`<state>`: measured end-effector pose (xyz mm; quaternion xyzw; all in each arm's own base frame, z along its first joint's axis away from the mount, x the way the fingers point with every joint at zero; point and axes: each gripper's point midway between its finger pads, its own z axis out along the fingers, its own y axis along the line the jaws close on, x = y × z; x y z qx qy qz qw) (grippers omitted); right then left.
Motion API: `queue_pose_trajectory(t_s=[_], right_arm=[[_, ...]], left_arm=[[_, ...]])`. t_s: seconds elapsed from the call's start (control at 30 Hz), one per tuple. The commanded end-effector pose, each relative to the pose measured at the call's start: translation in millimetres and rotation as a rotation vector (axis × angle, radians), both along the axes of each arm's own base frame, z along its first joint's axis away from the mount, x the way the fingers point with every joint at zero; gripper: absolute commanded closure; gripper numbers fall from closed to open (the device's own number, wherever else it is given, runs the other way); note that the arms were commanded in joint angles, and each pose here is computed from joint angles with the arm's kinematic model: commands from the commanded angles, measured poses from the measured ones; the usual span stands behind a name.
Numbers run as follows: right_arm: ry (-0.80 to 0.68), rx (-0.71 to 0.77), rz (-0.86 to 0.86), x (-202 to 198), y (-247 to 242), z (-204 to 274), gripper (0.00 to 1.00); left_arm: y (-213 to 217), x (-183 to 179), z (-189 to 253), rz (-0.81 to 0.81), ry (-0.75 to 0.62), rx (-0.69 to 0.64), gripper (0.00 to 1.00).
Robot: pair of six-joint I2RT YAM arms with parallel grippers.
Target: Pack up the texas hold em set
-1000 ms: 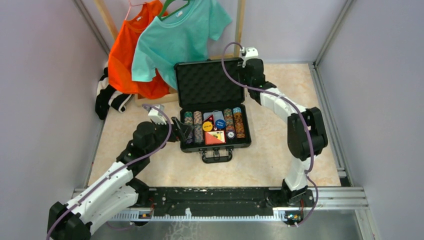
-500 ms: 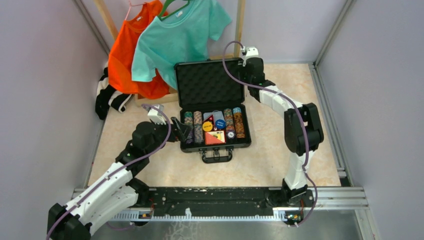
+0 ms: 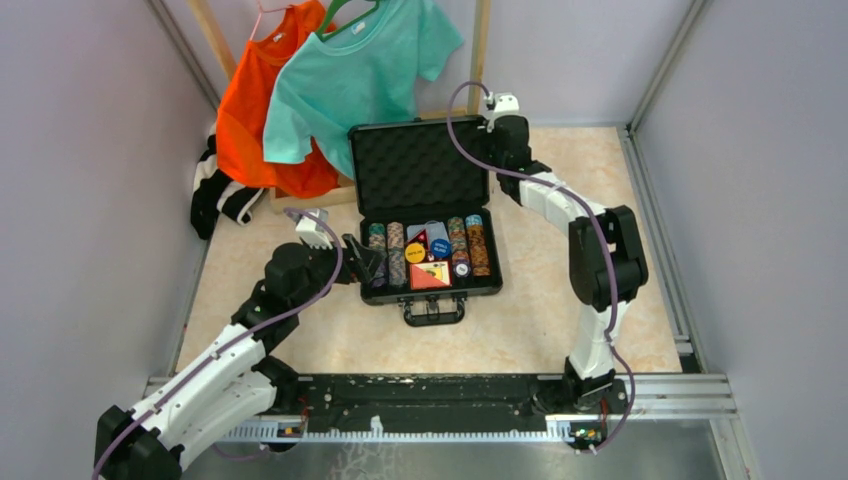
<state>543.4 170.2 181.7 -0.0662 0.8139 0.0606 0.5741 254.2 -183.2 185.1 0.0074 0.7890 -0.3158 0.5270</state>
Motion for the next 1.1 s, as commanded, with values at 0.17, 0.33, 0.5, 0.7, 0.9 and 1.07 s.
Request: queue_pose_trajectory(t_s=[0.17, 0.33, 0.5, 0.7, 0.9, 1.07], right_arm=[[-0.125, 0.061, 0.018, -6, -1, 49, 1.0], [-0.146, 0.1, 0.048, -22, 0, 62, 1.0], [-0.168, 0.128, 0.078, -47, 1, 75, 1.0], [-0.187, 0.106, 0.088, -79, -2, 82, 0.98], [-0.196, 0.103, 0.098, -111, -5, 82, 0.97], [-0.189, 0.101, 0.119, -136, -3, 78, 0.93]], left_arm=[[-1, 0, 11, -0.001, -0.031, -0.024, 0.01], [0, -1, 12, -0.002, -0.033, -0.031, 0.01], [0, -3, 15, -0.004, -0.04, -0.046, 0.01], [6, 0, 18, 0.049, -0.025, -0.072, 0.01], [14, 5, 17, 0.128, 0.009, -0.096, 0.03], [17, 6, 20, 0.153, 0.019, -0.129, 0.05]])
